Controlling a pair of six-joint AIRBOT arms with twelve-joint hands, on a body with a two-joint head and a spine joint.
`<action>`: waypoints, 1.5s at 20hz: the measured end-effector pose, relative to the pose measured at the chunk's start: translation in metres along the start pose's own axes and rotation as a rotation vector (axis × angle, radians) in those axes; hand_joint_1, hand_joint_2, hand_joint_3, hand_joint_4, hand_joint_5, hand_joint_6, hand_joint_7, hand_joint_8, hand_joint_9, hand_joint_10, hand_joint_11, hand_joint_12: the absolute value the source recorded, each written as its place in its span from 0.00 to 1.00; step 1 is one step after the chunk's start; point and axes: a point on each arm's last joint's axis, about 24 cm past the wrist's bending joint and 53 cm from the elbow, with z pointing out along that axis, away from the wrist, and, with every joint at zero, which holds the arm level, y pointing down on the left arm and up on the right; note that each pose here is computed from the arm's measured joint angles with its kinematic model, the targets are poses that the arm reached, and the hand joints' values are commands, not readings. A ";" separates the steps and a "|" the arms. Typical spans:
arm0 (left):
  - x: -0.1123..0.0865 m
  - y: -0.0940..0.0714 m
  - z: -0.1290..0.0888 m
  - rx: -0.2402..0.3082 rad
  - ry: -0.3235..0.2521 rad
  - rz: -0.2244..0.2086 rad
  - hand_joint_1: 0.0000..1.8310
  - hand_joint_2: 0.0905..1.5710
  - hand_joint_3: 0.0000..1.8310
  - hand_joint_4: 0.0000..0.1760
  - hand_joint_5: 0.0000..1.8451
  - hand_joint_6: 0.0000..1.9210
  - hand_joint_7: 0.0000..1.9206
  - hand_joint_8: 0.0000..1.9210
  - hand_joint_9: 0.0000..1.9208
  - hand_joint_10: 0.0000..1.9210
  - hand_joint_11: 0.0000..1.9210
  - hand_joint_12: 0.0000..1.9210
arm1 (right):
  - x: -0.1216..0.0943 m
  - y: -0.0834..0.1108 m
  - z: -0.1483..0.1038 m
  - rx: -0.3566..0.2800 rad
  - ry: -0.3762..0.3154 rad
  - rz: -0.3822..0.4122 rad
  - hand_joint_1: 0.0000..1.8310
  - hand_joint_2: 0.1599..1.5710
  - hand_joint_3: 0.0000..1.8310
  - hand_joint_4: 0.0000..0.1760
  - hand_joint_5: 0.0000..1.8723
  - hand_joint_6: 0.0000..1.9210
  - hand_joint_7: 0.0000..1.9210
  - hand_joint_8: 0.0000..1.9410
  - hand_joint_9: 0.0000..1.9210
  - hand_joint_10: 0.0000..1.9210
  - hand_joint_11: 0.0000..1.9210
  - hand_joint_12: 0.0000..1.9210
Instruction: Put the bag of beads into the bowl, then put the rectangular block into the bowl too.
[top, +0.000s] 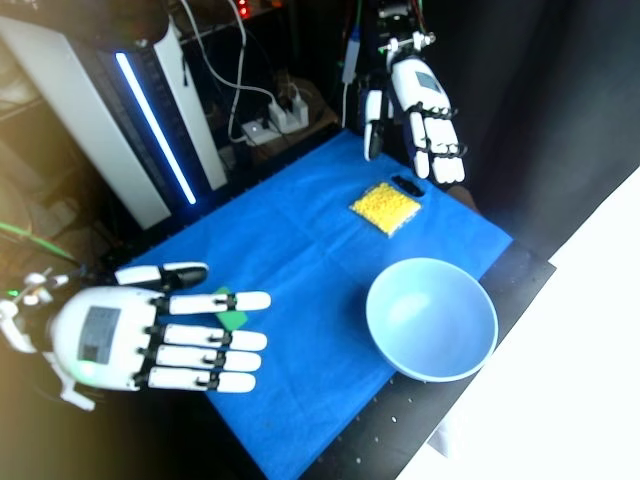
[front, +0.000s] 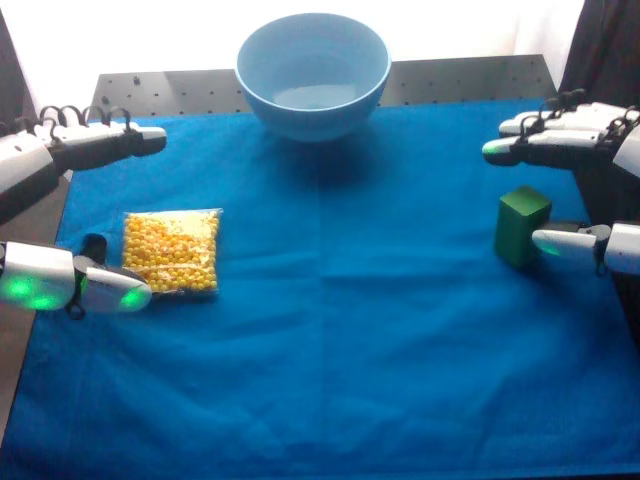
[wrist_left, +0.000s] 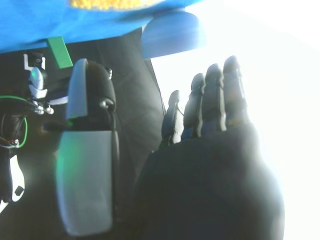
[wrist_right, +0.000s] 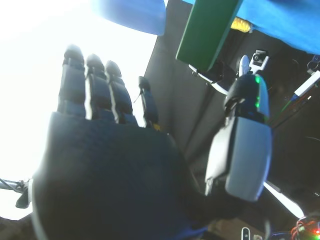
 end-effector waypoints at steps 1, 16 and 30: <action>0.002 0.000 0.001 -0.002 0.007 0.000 0.44 0.54 0.00 0.54 0.13 0.00 0.11 0.00 0.07 0.00 0.00 0.21 | 0.000 0.000 0.000 0.000 0.001 0.000 0.47 0.73 0.00 0.29 0.25 0.00 0.19 0.00 0.17 0.00 0.15 0.11; 0.038 0.026 0.045 -0.101 0.189 0.099 0.41 0.55 0.00 0.00 0.22 0.00 0.23 0.00 0.21 0.01 0.00 0.49 | 0.000 -0.001 0.000 0.000 0.005 -0.009 0.34 0.61 0.00 0.87 0.06 0.00 0.03 0.00 0.04 0.00 0.04 0.01; 0.032 0.019 0.060 -0.074 0.163 0.161 0.61 0.63 0.00 0.00 0.43 0.00 0.51 0.00 0.39 0.18 0.04 0.82 | 0.009 0.005 0.000 -0.015 0.032 -0.011 0.37 0.58 0.01 1.00 0.00 0.00 0.00 0.00 0.00 0.00 0.00 0.00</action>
